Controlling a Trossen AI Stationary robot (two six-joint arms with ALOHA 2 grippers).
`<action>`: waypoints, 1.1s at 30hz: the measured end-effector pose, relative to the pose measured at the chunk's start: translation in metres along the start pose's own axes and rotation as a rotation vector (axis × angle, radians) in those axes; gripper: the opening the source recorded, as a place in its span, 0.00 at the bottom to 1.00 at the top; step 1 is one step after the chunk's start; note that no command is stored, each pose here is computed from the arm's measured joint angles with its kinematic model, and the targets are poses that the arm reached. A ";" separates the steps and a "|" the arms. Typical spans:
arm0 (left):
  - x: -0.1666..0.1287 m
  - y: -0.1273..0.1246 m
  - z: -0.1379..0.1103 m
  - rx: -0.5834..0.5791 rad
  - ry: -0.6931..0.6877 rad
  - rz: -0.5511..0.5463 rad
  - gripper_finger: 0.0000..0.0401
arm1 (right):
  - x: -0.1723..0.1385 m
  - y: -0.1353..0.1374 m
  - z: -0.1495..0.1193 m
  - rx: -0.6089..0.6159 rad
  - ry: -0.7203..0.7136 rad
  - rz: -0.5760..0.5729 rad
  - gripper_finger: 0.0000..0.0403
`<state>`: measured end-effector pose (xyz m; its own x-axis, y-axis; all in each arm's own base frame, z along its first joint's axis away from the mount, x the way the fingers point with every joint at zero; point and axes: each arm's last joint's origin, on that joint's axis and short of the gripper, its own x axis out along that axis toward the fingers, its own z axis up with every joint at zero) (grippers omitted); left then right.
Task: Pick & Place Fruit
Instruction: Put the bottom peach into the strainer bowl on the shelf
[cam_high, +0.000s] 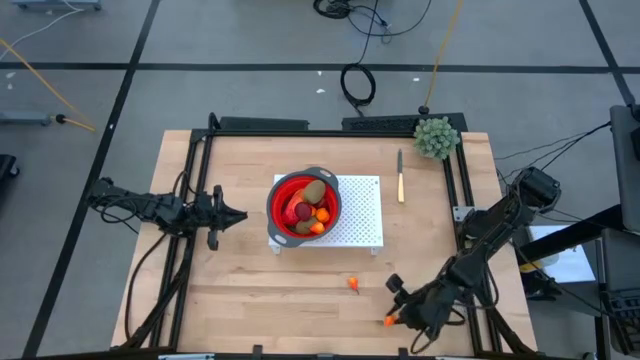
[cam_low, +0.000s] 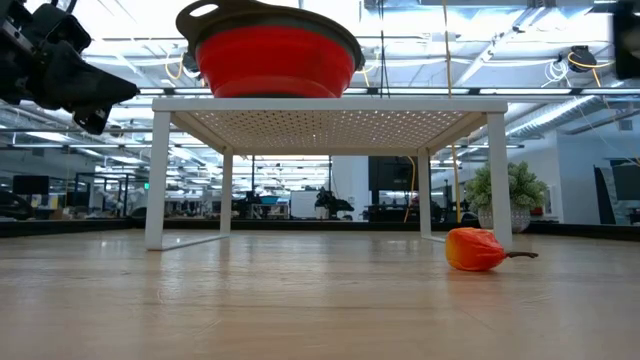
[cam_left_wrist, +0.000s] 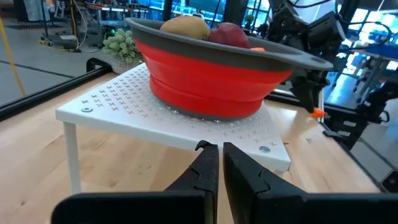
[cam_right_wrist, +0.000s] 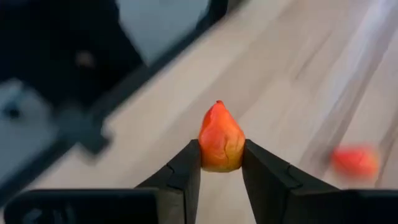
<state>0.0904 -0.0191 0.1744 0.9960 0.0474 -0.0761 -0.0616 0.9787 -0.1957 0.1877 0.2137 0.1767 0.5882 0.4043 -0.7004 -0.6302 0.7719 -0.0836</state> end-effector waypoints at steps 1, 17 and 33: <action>0.000 0.000 0.000 -0.008 -0.002 -0.001 0.05 | 0.001 -0.005 0.005 0.004 -0.047 -0.009 0.24; -0.001 -0.004 0.013 -0.083 -0.123 -0.064 0.05 | -0.008 -0.062 0.051 0.035 -0.540 -0.153 0.24; -0.001 -0.018 0.044 0.067 -0.400 -0.276 0.05 | -0.010 -0.068 0.054 0.004 -0.576 -0.161 0.24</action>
<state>0.0930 -0.0276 0.2205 0.9221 -0.1555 0.3543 0.1996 0.9756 -0.0914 0.2518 0.1840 0.2274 0.8573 0.4816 -0.1818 -0.5085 0.8473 -0.1531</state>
